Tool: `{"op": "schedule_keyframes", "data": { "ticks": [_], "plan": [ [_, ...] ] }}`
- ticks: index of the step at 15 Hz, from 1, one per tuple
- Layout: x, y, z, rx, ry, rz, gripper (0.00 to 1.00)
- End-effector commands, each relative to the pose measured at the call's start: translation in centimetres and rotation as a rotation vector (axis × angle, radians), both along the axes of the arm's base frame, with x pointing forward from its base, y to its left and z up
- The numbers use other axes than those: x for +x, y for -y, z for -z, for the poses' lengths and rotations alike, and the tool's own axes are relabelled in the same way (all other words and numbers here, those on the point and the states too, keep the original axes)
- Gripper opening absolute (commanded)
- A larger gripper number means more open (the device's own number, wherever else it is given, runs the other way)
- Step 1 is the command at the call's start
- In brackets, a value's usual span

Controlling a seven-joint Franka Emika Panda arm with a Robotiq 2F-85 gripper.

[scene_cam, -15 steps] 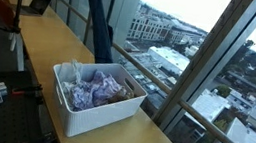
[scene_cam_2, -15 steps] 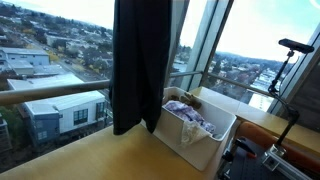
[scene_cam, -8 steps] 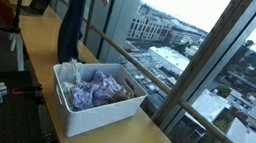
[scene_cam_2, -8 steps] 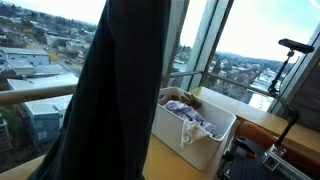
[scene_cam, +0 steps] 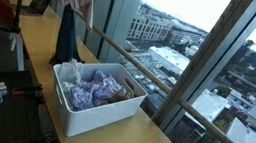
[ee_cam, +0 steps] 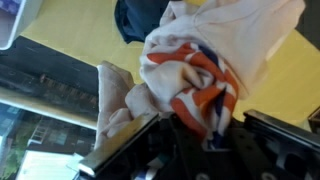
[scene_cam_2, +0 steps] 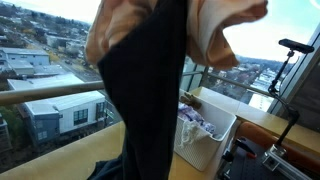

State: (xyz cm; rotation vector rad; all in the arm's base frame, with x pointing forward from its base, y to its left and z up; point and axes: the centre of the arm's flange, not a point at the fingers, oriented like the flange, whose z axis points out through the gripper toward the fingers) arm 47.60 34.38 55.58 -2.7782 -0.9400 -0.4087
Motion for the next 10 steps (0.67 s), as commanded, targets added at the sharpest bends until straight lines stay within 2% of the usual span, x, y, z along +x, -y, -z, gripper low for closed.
{"op": "schedule_keyframes", "data": {
  "ticks": [1, 3, 6, 10],
  "plan": [
    [-4.2, -3.1, 6.1, -0.037, 0.009, -0.079, 0.05],
    [-4.8, -2.7, 8.8, -0.062, 0.000, -0.100, 0.05],
    [-4.0, -0.4, 11.6, -0.097, -0.007, -0.088, 0.05],
    [-1.0, 1.4, 13.2, -0.113, 0.017, -0.060, 0.05]
  ]
}}
